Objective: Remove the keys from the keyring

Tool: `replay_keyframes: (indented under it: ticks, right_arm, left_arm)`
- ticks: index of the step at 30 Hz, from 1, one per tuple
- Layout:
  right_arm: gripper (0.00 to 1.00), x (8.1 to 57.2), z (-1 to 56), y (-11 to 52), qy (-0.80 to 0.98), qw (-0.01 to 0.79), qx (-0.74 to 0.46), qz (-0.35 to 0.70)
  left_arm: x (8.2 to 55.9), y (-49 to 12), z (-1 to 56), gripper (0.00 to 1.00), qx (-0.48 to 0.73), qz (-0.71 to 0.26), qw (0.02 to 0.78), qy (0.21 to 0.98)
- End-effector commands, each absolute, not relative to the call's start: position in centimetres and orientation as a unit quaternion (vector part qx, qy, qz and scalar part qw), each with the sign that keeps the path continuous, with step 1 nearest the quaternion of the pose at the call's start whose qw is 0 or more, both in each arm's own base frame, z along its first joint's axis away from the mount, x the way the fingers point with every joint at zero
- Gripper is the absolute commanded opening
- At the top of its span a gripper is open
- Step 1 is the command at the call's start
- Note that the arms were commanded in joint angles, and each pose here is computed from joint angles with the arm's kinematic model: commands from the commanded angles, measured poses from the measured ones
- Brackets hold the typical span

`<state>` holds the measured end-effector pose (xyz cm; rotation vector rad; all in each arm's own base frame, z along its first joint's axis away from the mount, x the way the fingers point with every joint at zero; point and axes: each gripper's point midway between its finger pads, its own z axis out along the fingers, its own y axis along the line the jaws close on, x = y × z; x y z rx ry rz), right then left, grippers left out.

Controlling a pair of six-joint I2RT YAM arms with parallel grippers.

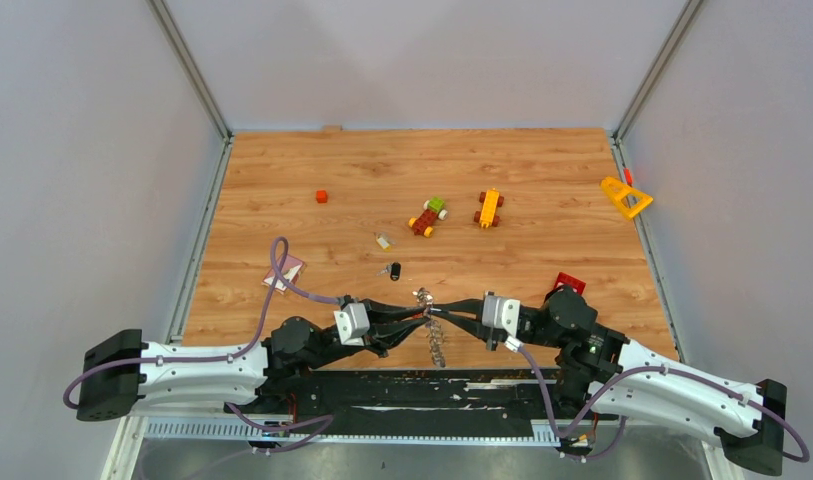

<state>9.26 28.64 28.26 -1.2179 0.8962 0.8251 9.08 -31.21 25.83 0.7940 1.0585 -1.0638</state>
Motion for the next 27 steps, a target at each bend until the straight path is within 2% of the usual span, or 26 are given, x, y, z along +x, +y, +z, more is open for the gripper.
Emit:
replay_keyframes:
  ticks: [1, 14, 17, 20, 27]
  right_arm:
    - [0.0, 8.2, 31.8, 28.6, 0.351, 0.676, -0.518, 0.39]
    - [0.0, 7.9, 31.2, 29.0, 0.353, 0.663, -0.53, 0.394]
    - [0.0, 7.9, 31.2, 29.0, 0.353, 0.662, -0.531, 0.394]
    - [0.0, 7.9, 31.1, 28.9, 0.355, 0.66, -0.533, 0.391]
    - [0.0, 8.5, 30.4, 28.6, 0.374, 0.655, -0.542, 0.371]
  left_arm:
    - [9.2, -31.0, 27.5, 0.28, 0.329, -0.48, 0.673, 0.456]
    - [9.2, -30.8, 27.7, 0.16, 0.327, -0.48, 0.676, 0.453]
    - [9.3, -30.7, 27.7, 0.1, 0.327, -0.478, 0.678, 0.453]
    - [9.4, -30.6, 27.6, 0.0, 0.325, -0.474, 0.681, 0.454]
    - [10.3, -30.3, 26.4, 0.0, 0.359, -0.423, 0.676, 0.485]
